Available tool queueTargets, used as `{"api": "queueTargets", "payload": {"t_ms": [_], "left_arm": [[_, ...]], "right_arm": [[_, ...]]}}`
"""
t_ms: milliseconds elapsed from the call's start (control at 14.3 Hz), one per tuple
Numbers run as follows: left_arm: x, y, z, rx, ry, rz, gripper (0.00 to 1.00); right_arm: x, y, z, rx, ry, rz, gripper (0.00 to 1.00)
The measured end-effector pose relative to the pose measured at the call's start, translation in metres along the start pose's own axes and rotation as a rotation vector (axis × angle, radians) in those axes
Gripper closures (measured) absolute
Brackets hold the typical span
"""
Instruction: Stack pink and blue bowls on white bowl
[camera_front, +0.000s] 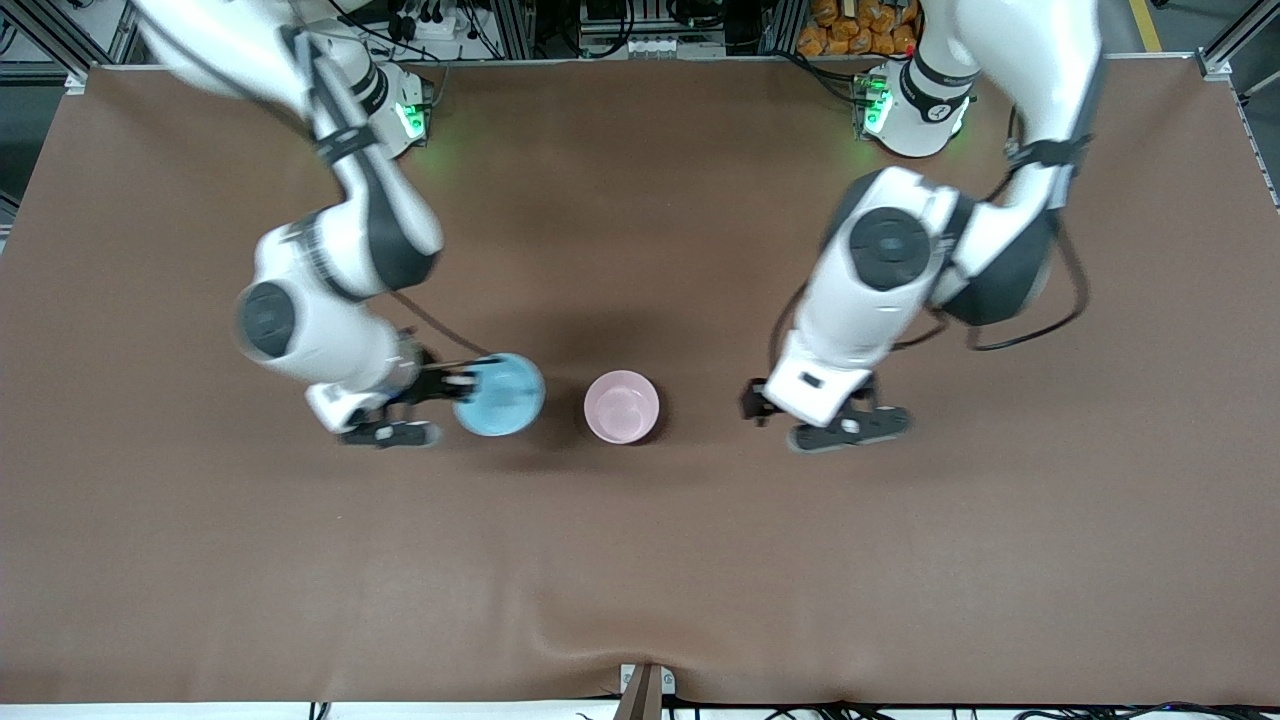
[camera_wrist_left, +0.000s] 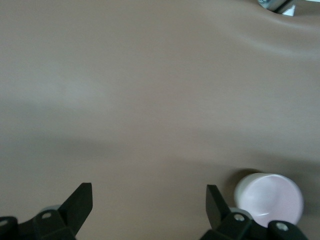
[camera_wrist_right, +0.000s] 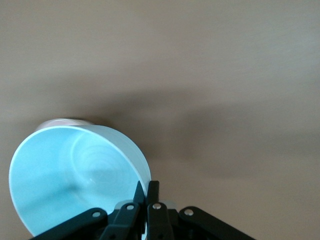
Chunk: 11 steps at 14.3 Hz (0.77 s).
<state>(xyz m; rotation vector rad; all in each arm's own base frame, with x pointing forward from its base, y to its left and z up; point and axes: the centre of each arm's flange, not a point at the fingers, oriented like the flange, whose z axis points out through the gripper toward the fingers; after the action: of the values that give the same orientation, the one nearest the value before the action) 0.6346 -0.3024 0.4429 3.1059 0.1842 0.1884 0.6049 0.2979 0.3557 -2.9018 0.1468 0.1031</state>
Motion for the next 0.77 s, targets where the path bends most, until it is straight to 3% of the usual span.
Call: {"api": "queueTargets", "payload": {"t_ms": [140, 280, 559, 769], "left_arm": [[0.02, -0.041, -0.017, 0.008, 0.012, 0.076, 0.0], [0.036, -0.082, -0.034, 0.02, 0.015, 0.13, 0.0], [0.052, -0.141, -0.051, 0.042, 0.003, 0.152, 0.0], [0.059, -0.168, -0.054, 0.05, -0.006, 0.147, 0.0]], "right_arm": [[-0.009, -0.044, 0.018, 0.003, -0.004, 0.039, 0.98], [-0.004, -0.052, 0.044, -0.007, -0.016, 0.067, 0.98], [0.002, -0.054, 0.075, -0.027, -0.036, 0.112, 0.98], [-0.013, -0.081, 0.088, -0.011, -0.008, 0.132, 0.98]]}}
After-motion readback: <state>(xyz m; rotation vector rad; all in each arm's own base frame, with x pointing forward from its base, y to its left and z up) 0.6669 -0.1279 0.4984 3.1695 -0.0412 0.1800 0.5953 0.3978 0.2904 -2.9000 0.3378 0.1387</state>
